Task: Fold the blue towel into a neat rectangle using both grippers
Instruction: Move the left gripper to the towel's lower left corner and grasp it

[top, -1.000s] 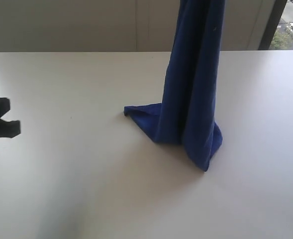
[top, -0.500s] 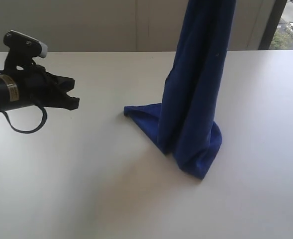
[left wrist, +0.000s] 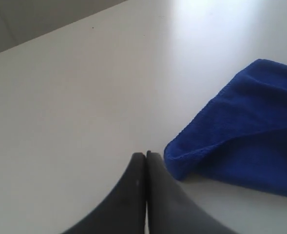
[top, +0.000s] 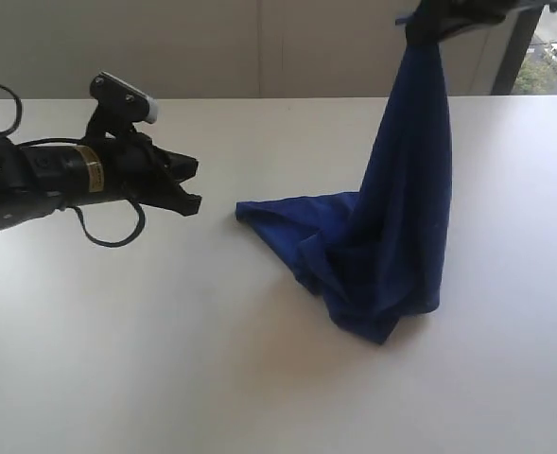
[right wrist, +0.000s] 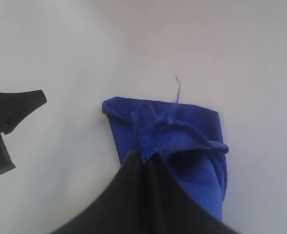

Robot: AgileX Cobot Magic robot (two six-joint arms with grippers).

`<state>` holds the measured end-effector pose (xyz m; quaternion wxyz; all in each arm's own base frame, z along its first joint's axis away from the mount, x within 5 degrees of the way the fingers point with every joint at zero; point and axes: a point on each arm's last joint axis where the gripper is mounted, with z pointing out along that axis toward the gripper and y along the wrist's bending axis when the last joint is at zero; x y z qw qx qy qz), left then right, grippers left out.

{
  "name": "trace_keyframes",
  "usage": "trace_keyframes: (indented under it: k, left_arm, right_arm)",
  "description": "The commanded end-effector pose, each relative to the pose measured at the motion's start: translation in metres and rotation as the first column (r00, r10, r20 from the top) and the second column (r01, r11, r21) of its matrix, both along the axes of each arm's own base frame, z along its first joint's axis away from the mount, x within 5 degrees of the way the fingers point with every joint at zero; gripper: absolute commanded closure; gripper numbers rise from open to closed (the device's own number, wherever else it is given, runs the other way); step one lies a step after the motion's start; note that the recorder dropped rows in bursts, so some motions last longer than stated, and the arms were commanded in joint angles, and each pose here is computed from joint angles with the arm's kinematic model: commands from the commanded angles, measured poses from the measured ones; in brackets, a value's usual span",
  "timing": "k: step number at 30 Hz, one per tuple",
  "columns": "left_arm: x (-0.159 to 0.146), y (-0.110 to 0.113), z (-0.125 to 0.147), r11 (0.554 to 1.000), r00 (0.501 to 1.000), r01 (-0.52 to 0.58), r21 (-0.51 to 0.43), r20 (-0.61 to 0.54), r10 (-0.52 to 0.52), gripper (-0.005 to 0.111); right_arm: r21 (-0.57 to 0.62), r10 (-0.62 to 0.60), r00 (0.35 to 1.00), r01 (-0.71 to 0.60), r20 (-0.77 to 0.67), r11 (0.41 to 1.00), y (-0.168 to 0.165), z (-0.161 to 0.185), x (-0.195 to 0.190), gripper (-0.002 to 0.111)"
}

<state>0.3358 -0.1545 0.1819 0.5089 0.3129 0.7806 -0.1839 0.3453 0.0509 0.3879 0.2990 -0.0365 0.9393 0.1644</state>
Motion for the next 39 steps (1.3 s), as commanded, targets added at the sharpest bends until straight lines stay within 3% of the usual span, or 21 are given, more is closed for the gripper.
trace_keyframes:
  k: [1,6,8,11,14,20,23,28,32,39]
  left_arm:
    - [0.01,-0.016,-0.005,0.999,0.999,0.036,0.01,0.004,-0.036,0.107]
    - [0.019,-0.023,-0.014,0.997,0.997,0.068,0.038,0.021,-0.068,0.102]
    - [0.02,-0.027,-0.017,0.992,0.994,0.1,0.073,0.046,-0.103,0.092]
    - [0.017,-0.036,-0.033,0.972,0.981,0.168,0.165,0.068,-0.182,0.063]
    - [0.016,-0.044,-0.041,0.952,0.968,0.213,0.219,0.088,-0.236,0.054]
    - [0.037,-0.054,-0.053,0.941,0.966,0.207,0.266,0.094,-0.239,0.054]
    - [0.032,-0.057,-0.054,0.88,0.921,0.307,0.362,0.12,-0.37,0.054]
    - [0.031,-0.057,-0.056,0.857,0.905,0.333,0.393,0.121,-0.408,0.041]
    - [0.031,-0.053,-0.06,0.804,0.892,0.336,0.491,0.108,-0.439,0.041]
    - [0.03,-0.055,-0.07,0.767,0.857,0.368,0.526,0.129,-0.5,0.046]
  right_arm:
    - [-0.002,-0.025,0.998,0.025,-0.057,1.0,-0.001,-0.031,0.0,0.108]
    - [-0.009,-0.052,0.992,0.052,-0.113,0.999,-0.003,-0.067,-0.002,0.108]
    - [-0.012,-0.065,0.99,0.064,-0.125,0.998,-0.004,-0.08,-0.003,0.108]
    - [-0.018,-0.087,0.985,0.085,-0.146,0.996,-0.005,-0.102,-0.007,0.108]
    - [-0.02,-0.092,0.984,0.09,-0.153,0.996,-0.005,-0.108,-0.008,0.108]
    - [-0.021,-0.093,0.983,0.09,-0.157,0.996,-0.006,-0.109,-0.009,0.108]
    - [-0.026,-0.089,0.985,0.086,-0.146,0.996,-0.006,-0.109,-0.008,0.108]
    - [-0.026,-0.089,0.986,0.086,-0.139,0.996,-0.006,-0.109,-0.008,0.108]
    - [-0.026,-0.091,0.987,0.088,-0.135,0.996,-0.006,-0.108,-0.007,0.108]
    - [-0.03,-0.086,0.985,0.083,-0.152,0.996,-0.006,-0.115,-0.004,0.108]
